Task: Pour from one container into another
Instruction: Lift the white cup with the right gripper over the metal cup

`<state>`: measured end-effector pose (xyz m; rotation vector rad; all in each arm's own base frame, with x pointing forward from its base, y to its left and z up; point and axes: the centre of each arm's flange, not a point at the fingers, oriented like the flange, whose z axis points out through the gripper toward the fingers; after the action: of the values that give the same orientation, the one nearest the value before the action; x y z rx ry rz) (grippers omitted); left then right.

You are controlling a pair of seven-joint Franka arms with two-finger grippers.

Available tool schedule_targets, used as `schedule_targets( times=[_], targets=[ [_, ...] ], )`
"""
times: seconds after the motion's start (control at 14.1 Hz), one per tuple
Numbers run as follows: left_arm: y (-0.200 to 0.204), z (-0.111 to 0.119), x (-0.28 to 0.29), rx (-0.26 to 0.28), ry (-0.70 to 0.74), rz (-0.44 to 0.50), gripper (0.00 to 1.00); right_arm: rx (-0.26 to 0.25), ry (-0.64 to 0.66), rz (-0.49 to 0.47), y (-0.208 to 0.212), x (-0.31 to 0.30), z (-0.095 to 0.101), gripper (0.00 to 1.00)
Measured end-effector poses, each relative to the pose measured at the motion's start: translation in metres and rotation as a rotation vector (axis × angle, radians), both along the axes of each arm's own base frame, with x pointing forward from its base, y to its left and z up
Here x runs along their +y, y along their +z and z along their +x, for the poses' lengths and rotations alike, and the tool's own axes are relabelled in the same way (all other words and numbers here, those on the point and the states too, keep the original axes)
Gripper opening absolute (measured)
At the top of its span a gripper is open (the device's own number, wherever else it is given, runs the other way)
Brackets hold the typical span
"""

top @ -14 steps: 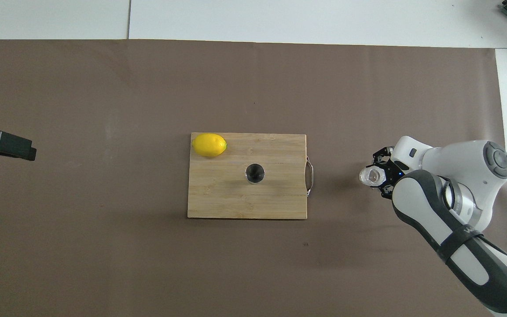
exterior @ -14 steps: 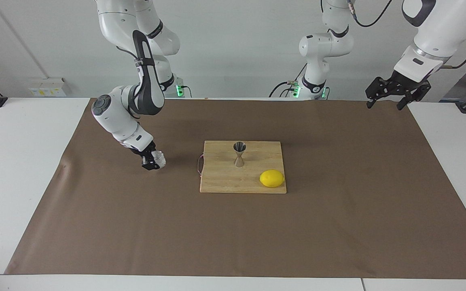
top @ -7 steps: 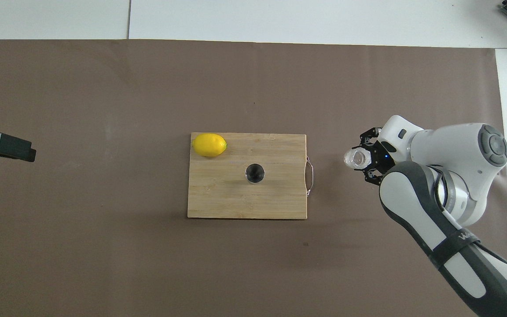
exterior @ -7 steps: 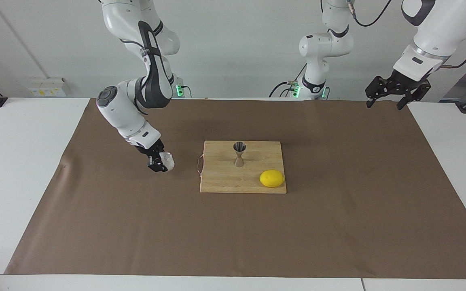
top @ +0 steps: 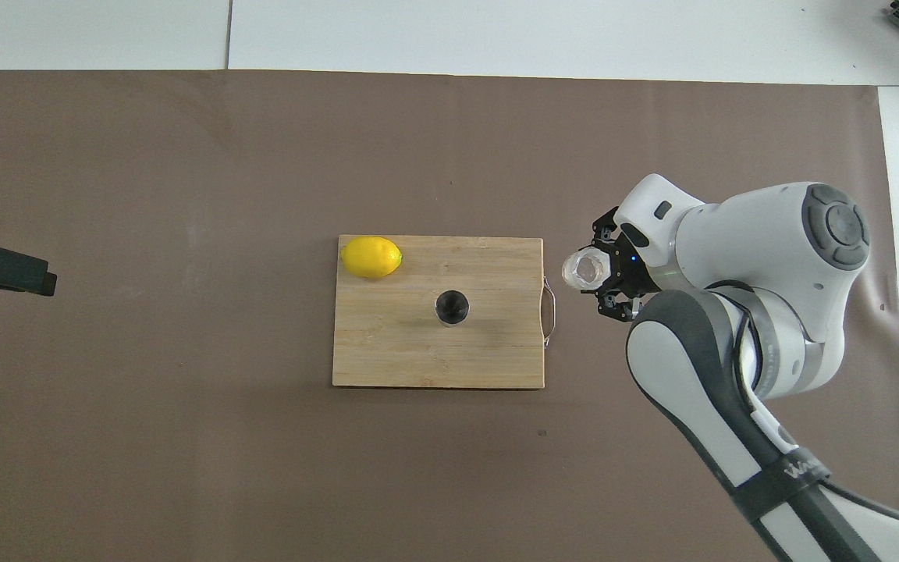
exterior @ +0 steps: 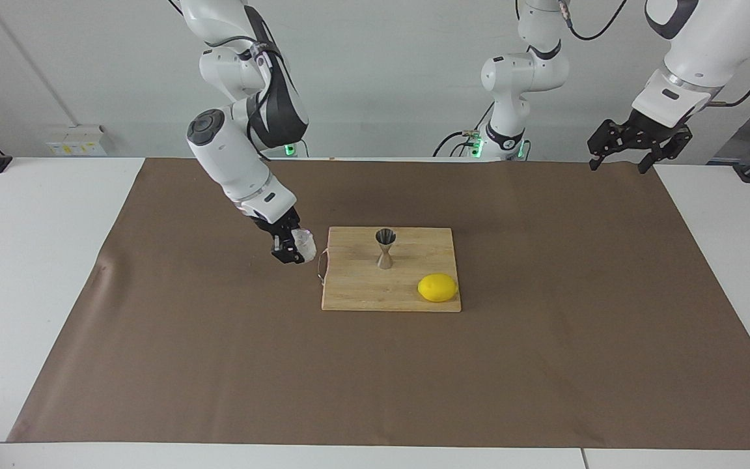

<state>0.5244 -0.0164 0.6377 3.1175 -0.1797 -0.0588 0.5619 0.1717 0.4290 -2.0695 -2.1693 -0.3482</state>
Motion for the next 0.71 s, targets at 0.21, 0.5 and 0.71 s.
schedule_targets(
  times=[0.21,0.5,0.71],
  targets=[
    [-0.002,0.0,0.004,0.001,0.008,0.0,1.0,0.002,-0.02,-0.064,0.021,0.049,-0.011,0.52],
    [0.0,-0.001,0.001,-0.004,0.002,0.001,1.0,-0.014,-0.046,-0.143,0.036,0.074,-0.015,0.52],
    [0.001,0.0,-0.003,-0.008,-0.004,0.001,1.0,-0.005,-0.085,-0.257,0.043,0.093,-0.005,0.52]
  ],
)
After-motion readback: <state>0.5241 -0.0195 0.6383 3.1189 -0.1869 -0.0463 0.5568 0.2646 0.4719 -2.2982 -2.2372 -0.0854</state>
